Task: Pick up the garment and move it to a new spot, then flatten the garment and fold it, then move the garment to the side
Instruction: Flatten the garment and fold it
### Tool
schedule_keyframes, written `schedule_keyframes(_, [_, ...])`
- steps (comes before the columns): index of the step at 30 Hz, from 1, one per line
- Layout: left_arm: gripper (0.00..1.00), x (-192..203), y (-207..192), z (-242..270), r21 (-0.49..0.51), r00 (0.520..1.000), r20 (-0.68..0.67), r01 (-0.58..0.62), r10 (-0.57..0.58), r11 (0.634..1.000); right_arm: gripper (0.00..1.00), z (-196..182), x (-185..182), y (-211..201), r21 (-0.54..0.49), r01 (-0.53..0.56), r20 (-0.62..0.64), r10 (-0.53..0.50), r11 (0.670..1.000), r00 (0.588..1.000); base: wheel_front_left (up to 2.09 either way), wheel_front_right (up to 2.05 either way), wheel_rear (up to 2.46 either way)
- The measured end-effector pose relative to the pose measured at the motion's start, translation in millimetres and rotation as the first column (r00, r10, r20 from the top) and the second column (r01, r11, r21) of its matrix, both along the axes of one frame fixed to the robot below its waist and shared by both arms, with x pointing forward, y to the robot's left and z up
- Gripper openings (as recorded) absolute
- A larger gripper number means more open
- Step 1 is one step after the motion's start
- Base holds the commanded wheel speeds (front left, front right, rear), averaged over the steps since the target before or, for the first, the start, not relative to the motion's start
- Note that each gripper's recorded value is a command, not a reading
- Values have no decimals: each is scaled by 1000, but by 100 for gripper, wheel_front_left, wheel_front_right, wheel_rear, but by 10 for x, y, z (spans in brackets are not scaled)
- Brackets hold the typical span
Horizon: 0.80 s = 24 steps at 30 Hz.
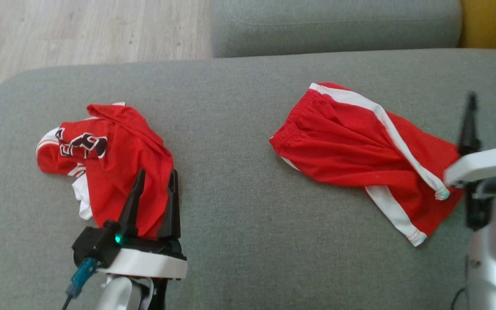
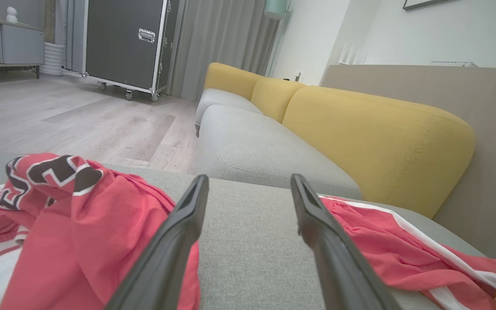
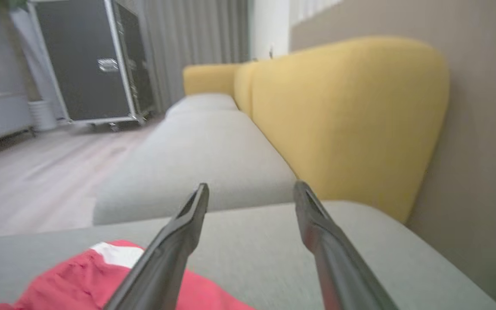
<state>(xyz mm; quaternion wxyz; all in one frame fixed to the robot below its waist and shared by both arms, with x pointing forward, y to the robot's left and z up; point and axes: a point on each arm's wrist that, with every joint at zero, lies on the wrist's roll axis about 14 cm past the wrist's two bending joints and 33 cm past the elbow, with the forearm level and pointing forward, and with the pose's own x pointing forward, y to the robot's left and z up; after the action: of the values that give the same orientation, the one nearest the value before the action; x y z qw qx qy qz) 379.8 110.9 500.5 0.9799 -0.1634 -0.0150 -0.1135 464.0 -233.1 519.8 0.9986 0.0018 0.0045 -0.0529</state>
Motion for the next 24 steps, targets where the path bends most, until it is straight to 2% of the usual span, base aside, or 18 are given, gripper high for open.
schedule_keyframes(3, [100, -12, -7, 61, -1, 1000, 18, 2, -2, 1000, 100, 235, -55, 358, -22, -111, 107, 113, 994, 988, 0, 0, 0])
schedule_keyframes(5, [100, -26, -16, 97, -1, 1000, 28, 5, -5, 1000, 100, 244, -180, 595, -17, -184, 134, 184, 983, 974, 0, 0, 0])
schedule_keyframes(6, [100, -34, -19, 113, -2, 999, 33, 5, -5, 1000, 100, 206, -259, 706, -5, -216, 135, 215, 976, 967, 0, 0, 0])
schedule_keyframes(7, [100, -78, -33, 140, -2, 999, 41, 10, -9, 1000, 100, -33, -582, 1021, 64, -307, 103, 299, 950, 949, 0, 0, 0])
schedule_keyframes(10, [100, -103, -22, 153, -2, 999, 46, 6, -6, 1000, 100, -200, -725, 1163, 79, -345, 59, 341, 935, 938, 0, 0, 0])
schedule_keyframes(14, [100, -119, 26, 143, -1, 999, 43, -8, 8, 1000, 100, -198, -721, 1292, 74, -381, 63, 377, 922, 924, 0, 0, 0])
schedule_keyframes(17, [100, -133, 91, 103, 0, 999, 30, -28, 28, 1000, 100, -203, -670, 1481, 38, -435, 49, 433, 900, 900, 0, 0, 0])
schedule_keyframes(24, [100, -160, 190, -44, 4, 998, -16, -59, 59, 998, 100, -548, -462, 2069, -56, -600, -142, 588, 798, 796, 0, 0, 0])
